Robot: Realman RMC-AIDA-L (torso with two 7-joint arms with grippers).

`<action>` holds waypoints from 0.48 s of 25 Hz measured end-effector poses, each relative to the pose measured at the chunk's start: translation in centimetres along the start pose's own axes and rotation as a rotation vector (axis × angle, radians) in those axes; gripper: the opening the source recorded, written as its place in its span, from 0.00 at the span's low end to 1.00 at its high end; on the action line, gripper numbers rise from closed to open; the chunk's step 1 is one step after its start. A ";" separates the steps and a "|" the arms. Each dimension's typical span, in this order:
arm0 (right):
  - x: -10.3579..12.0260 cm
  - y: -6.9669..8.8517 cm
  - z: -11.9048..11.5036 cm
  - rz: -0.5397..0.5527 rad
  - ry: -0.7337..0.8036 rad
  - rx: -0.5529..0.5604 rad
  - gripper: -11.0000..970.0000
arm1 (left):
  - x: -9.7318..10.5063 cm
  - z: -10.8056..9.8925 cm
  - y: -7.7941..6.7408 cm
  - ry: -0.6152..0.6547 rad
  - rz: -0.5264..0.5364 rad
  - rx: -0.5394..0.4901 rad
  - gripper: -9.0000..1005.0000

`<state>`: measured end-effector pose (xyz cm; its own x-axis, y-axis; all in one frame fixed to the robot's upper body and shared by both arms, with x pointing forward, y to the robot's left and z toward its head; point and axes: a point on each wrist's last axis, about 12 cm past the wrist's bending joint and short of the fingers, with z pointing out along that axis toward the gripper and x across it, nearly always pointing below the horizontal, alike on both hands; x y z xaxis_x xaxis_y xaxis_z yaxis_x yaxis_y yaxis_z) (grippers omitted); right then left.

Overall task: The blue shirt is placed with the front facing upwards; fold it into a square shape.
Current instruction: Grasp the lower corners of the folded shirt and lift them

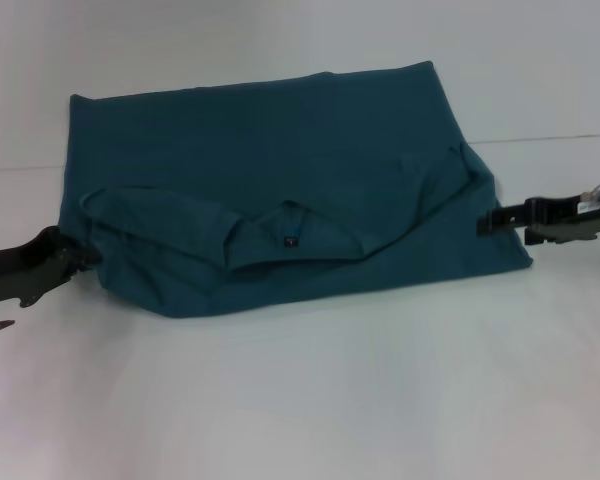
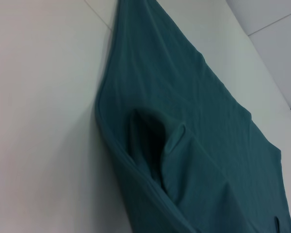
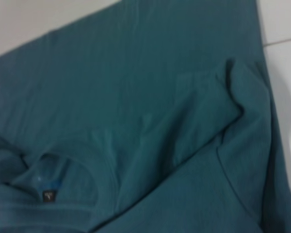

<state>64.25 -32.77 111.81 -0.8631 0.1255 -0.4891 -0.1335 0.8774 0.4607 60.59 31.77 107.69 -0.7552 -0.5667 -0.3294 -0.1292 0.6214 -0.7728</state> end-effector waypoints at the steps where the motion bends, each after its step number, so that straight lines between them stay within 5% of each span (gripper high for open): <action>1: 0.1 0.1 0.2 -0.013 0.007 0.007 0.92 | 0.0 0.0 0.0 0.000 0.000 0.000 0.06; 12: 0.6 -0.6 0.6 -0.067 0.015 0.073 0.92 | 0.2 0.2 0.1 -0.005 0.003 -0.008 0.06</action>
<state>64.07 -32.97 110.78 -0.8607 0.0595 -0.5057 -0.1553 0.9151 0.3720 60.56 31.61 107.40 -0.7523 -0.5674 -0.3349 -0.1316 0.6275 -0.7674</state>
